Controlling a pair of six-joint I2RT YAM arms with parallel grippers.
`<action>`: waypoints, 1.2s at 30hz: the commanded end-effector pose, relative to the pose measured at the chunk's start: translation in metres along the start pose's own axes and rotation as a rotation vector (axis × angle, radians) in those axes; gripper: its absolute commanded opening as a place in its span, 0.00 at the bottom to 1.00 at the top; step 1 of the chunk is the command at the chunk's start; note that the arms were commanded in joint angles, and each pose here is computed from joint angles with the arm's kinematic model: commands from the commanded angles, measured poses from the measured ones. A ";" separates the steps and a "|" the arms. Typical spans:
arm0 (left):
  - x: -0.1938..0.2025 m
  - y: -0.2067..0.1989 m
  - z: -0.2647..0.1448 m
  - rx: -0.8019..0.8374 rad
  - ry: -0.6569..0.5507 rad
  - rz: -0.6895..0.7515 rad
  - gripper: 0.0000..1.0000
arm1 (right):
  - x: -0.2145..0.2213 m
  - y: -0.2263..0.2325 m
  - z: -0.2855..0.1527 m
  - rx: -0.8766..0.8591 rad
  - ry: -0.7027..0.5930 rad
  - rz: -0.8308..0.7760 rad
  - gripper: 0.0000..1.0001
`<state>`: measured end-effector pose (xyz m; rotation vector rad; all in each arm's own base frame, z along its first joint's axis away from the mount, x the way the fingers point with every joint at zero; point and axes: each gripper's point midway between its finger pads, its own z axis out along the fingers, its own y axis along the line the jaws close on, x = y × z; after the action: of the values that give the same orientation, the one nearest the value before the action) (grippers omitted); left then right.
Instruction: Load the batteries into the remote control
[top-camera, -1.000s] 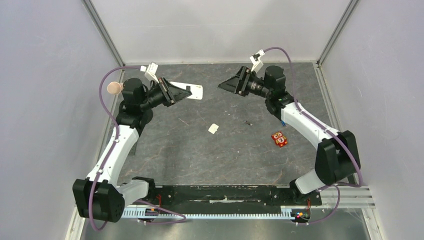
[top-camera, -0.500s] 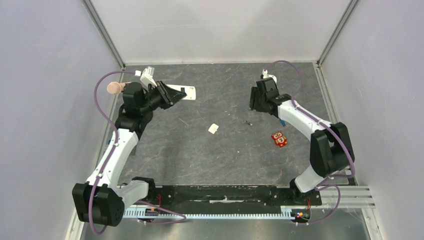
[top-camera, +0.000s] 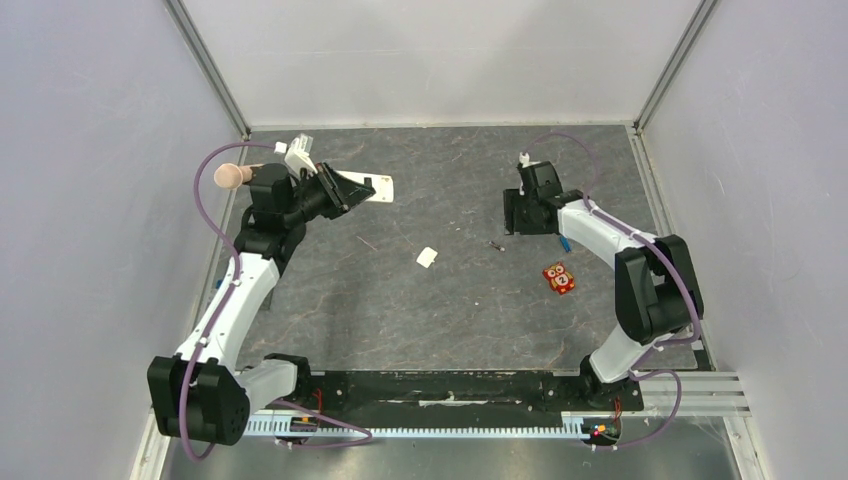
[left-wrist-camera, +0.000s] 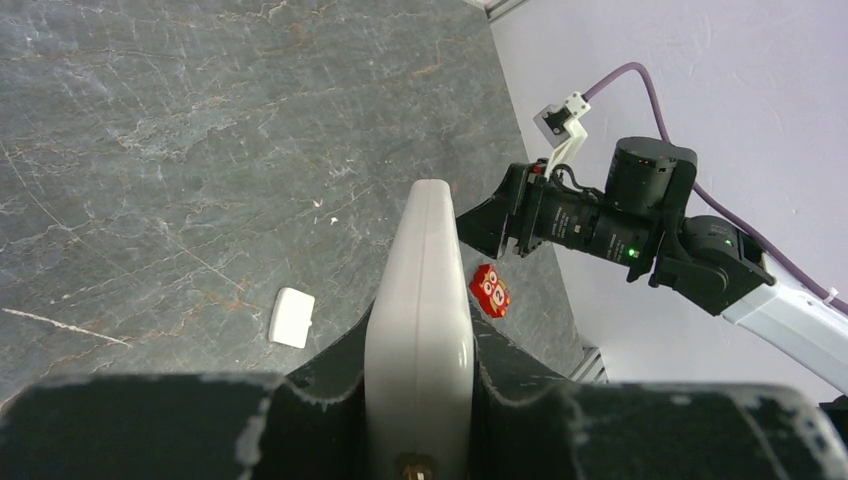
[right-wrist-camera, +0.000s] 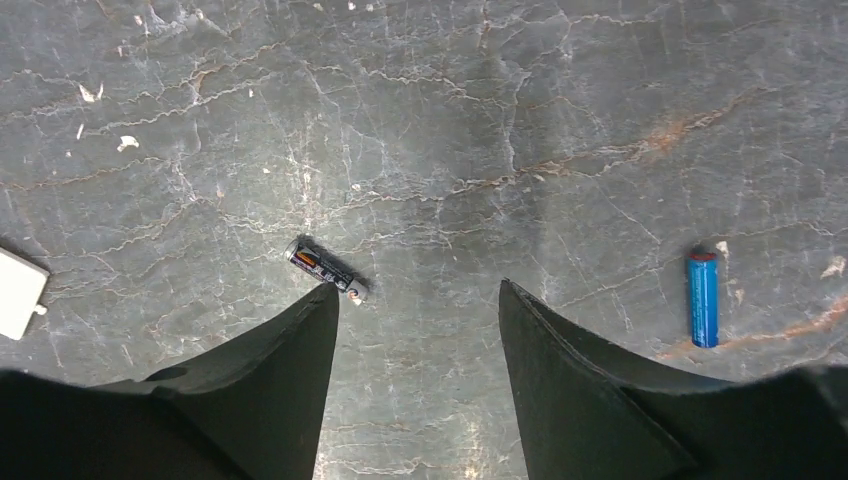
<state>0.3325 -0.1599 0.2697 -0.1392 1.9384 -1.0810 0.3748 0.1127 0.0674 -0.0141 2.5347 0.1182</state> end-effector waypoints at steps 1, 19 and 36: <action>-0.011 -0.013 -0.005 0.047 -0.042 0.063 0.02 | -0.009 0.005 0.002 -0.001 -0.007 0.031 0.60; -0.015 -0.014 -0.003 0.060 -0.074 0.052 0.02 | 0.017 0.068 0.009 0.006 0.137 1.001 0.54; -0.013 -0.010 -0.003 0.058 -0.086 0.047 0.02 | 0.032 0.045 0.029 0.243 0.151 1.258 0.50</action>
<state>0.3359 -0.1592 0.2642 -0.1354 1.9072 -1.0763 0.3475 0.1705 0.0255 1.5881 2.3985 0.3420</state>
